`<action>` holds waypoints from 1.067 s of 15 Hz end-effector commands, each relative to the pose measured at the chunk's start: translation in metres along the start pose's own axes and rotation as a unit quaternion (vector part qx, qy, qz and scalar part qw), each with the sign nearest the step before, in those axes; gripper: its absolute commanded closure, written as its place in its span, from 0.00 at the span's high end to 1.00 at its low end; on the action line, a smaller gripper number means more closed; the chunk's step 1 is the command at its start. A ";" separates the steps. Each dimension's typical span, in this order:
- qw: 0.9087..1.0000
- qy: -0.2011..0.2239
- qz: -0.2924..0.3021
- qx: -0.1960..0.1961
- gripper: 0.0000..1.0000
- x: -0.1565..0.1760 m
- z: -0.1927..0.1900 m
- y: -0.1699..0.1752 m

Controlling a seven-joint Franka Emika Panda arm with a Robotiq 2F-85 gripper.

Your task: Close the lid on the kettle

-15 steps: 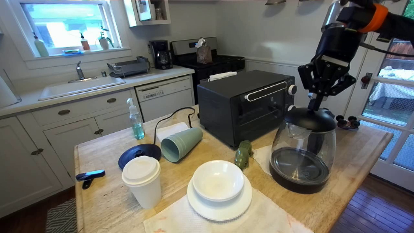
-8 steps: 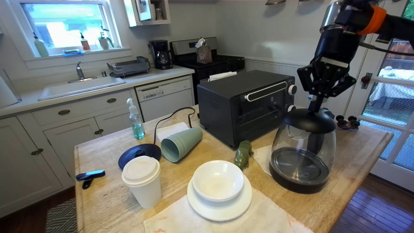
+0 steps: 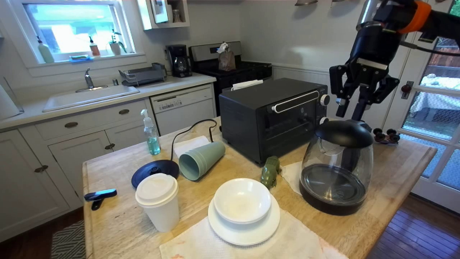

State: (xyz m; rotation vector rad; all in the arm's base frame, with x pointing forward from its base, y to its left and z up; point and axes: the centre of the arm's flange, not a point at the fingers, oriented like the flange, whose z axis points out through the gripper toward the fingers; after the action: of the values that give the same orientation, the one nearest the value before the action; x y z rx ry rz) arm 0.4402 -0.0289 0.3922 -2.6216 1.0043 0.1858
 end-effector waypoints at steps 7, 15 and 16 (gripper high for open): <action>0.993 0.068 -0.099 0.011 1.00 -0.005 -0.084 0.002; 0.967 0.093 -0.233 -0.038 1.00 -0.010 -0.121 0.017; 0.965 0.091 -0.243 -0.040 1.00 -0.010 -0.125 0.020</action>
State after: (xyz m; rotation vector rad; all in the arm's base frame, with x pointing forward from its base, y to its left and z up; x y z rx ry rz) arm 0.4284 -0.0685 0.4916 -2.8663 0.4882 -0.1370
